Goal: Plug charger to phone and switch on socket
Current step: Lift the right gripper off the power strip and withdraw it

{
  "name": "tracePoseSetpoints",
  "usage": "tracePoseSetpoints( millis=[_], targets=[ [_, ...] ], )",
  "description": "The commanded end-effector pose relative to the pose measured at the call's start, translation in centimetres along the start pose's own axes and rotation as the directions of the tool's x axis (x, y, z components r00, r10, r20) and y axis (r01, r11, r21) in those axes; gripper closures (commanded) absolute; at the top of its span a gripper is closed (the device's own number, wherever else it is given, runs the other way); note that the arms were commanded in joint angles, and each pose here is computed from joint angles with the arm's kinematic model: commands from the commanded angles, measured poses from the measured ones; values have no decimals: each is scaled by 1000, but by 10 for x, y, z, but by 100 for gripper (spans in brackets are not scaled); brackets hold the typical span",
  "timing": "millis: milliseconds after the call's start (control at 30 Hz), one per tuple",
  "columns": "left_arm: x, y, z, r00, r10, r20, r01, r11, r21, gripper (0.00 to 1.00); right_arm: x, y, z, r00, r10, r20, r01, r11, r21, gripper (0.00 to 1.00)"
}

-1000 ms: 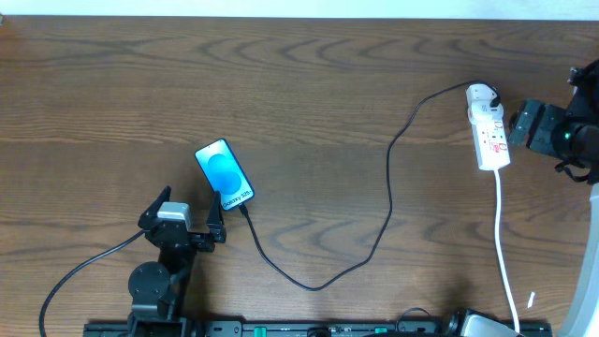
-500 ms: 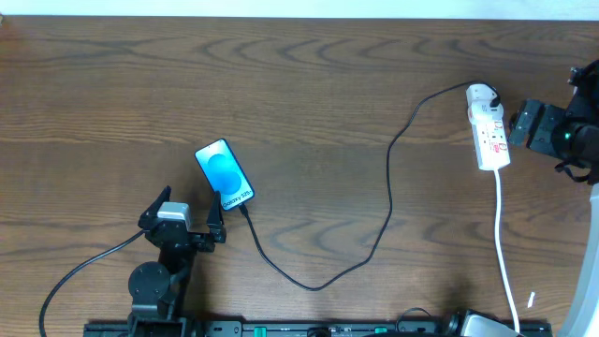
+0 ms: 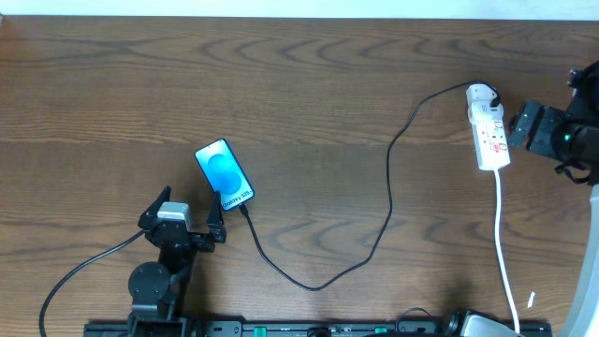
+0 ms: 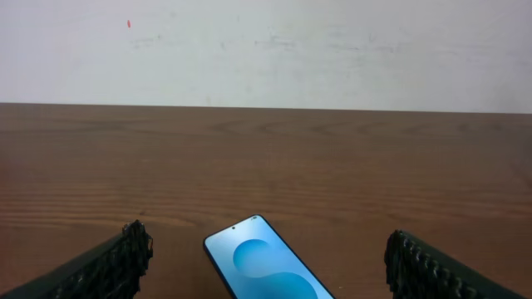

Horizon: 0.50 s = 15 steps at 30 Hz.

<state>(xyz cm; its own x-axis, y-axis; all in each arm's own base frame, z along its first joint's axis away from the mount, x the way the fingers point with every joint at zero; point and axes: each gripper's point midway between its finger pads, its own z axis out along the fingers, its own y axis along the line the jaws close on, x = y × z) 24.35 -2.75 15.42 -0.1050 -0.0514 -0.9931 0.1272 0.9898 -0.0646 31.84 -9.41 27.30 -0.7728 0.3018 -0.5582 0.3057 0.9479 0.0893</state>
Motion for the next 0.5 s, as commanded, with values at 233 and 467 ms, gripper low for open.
tracePoseSetpoints(
  millis=[233, 467],
  targets=[
    [15, -3, 1, 999, 14, -47, -13, 1000, 22, 8, 15, 10, -10, 970, -25, 243, 33, 999, -27, 1],
    [15, -3, 1, 999, 14, -47, -13, 1000, 22, 8, 57, 28, 26, 942, -50, 332, 92, 989, -113, 1]
  ],
)
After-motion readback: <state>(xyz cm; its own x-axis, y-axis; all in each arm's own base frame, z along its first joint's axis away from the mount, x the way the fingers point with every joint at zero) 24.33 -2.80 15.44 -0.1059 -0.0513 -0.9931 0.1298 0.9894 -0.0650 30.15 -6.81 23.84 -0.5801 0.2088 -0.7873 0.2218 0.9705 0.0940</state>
